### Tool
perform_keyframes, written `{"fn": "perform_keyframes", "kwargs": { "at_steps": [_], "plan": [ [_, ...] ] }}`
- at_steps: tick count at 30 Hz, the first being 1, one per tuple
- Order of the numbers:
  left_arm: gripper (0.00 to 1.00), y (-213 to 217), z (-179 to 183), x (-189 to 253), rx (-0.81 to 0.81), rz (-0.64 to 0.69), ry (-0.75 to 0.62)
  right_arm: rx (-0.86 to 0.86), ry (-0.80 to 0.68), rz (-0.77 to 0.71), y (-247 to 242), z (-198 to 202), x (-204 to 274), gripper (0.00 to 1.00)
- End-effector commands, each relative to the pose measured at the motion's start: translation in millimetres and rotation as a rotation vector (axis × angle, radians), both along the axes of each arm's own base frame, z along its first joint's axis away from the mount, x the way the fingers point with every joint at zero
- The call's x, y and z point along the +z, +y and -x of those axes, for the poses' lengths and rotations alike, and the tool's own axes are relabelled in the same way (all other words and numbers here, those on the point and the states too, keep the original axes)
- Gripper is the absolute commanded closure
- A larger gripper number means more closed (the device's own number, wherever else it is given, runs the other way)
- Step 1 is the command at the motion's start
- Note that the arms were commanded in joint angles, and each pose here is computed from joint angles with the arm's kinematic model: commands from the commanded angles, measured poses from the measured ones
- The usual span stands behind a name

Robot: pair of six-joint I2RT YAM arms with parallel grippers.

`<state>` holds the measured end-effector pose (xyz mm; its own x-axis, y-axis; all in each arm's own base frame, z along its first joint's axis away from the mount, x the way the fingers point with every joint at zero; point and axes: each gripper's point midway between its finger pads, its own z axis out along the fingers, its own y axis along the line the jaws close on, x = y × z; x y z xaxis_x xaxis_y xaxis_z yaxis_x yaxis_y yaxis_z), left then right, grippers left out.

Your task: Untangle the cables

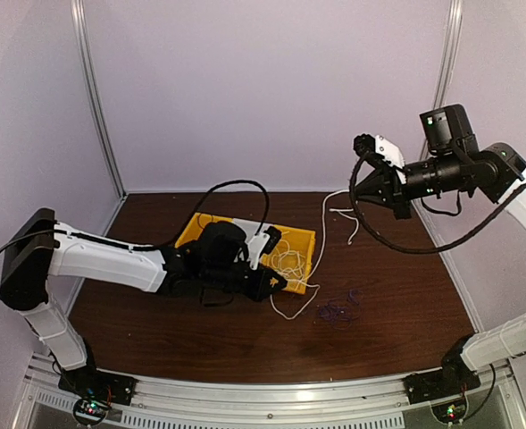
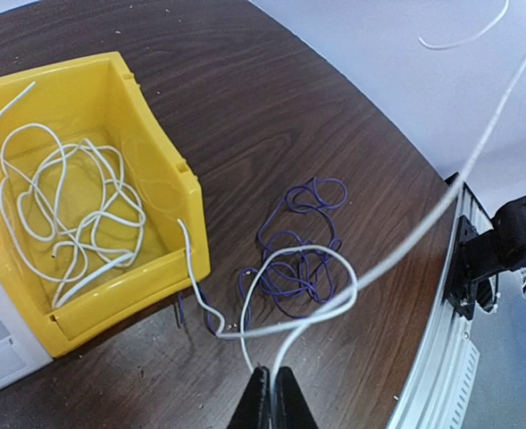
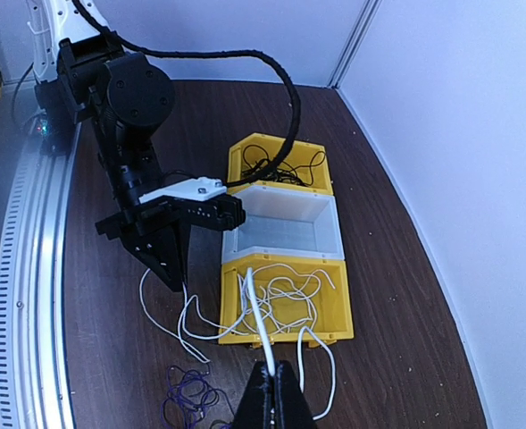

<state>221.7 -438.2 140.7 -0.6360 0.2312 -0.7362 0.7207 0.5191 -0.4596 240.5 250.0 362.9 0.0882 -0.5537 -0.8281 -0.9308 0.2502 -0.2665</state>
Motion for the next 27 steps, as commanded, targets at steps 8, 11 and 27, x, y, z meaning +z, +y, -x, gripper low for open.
{"fn": "perform_keyframes", "kwargs": {
  "at_steps": [8,11,27],
  "plan": [
    [1.0,45,-4,-6,0.133,-0.078,-0.049,-0.409,-0.177,-0.131,-70,-76,53,1.0],
    [1.0,61,-6,-10,0.187,-0.092,-0.057,-0.567,-0.218,-0.153,-105,-102,64,1.0],
    [0.94,83,3,-18,0.173,-0.113,-0.107,-0.662,-0.177,-0.301,-146,-136,67,1.0]
  ]
}}
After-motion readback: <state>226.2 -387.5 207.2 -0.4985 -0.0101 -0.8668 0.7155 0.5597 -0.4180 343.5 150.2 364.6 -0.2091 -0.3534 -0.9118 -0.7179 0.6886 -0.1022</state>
